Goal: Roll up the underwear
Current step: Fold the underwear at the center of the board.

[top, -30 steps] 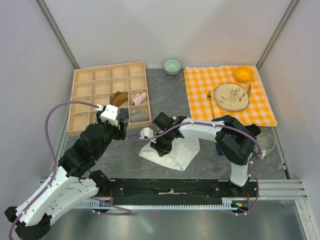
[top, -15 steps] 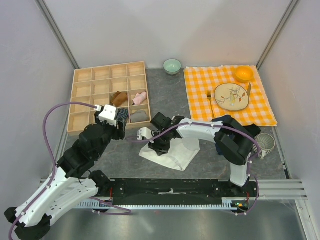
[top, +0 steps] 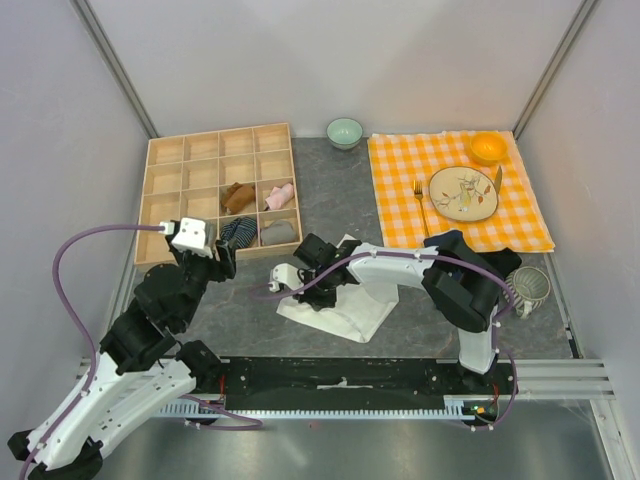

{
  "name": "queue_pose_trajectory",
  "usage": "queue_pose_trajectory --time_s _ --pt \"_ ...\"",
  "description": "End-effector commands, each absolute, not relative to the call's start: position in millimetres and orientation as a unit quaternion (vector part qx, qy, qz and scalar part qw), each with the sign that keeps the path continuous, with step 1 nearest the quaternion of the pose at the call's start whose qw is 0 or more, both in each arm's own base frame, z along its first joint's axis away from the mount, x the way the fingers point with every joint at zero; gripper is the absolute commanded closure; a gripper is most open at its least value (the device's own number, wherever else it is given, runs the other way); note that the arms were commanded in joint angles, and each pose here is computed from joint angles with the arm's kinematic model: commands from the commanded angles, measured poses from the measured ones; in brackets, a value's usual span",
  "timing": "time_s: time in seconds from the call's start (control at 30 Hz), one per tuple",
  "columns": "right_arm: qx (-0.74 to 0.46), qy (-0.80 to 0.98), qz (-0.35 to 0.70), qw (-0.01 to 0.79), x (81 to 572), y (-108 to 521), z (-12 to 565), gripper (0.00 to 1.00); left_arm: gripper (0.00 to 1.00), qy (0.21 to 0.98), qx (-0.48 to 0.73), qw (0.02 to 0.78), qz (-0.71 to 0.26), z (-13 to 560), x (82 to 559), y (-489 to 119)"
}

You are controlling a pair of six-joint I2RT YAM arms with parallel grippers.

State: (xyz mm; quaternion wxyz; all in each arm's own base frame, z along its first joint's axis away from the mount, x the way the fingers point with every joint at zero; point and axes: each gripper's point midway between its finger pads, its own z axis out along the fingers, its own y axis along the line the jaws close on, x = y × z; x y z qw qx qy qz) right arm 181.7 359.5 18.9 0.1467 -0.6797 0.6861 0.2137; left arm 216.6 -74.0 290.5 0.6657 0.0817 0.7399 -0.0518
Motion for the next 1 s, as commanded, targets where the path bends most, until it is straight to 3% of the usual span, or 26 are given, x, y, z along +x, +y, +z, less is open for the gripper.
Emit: queue_pose_trajectory --time_s 0.0,0.57,0.73,0.97 --pt "-0.686 0.678 0.203 0.168 187.4 362.9 31.0 0.99 0.32 0.730 0.073 0.679 -0.038 298.2 221.6 -70.1" --pt "-0.702 0.643 0.266 0.152 158.3 369.8 63.0 0.99 0.32 0.729 0.080 0.679 -0.025 297.0 221.9 -67.0" --pt "-0.706 0.648 0.249 0.141 158.2 367.0 52.3 0.91 0.32 0.729 0.082 0.679 -0.027 297.3 221.9 -68.1" --pt "-0.708 0.651 0.238 0.135 158.9 365.0 44.5 0.87 0.32 0.730 0.084 0.678 -0.028 296.6 222.2 -69.3"
